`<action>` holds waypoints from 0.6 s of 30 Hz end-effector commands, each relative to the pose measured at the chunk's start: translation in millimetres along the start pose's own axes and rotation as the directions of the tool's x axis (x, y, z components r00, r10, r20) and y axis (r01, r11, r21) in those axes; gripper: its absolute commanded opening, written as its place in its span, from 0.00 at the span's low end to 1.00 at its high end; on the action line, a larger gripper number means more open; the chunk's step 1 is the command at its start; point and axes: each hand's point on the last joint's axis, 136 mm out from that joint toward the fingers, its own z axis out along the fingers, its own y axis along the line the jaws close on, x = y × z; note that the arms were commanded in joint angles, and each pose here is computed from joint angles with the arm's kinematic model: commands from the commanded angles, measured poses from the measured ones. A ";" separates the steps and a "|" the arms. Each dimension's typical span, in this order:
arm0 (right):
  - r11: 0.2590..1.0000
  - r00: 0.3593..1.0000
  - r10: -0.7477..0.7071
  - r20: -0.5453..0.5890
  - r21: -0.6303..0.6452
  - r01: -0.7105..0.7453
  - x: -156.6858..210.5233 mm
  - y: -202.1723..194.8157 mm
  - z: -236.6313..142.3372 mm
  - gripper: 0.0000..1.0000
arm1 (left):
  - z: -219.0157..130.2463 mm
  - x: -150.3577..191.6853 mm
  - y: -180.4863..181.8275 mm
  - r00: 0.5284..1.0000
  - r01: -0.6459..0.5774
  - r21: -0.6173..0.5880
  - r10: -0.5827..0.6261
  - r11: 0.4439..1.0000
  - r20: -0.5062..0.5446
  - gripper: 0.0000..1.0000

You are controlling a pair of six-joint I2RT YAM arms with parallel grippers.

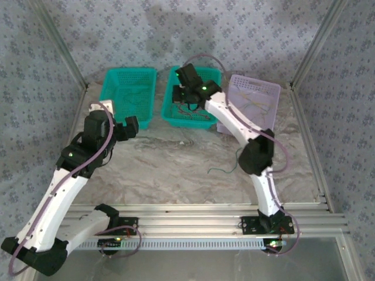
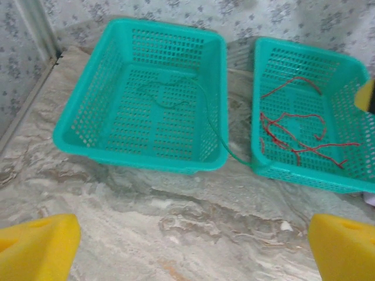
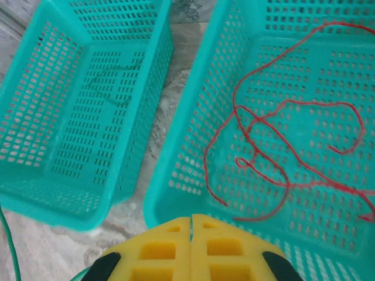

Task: Untangle the cables

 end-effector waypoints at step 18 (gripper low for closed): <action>0.959 0.947 -0.284 0.154 0.023 0.284 26.6 86.0 88.6 0.00 | 20.7 4.7 7.6 0.995 0.091 0.008 -0.091 0.996 -0.036 1.00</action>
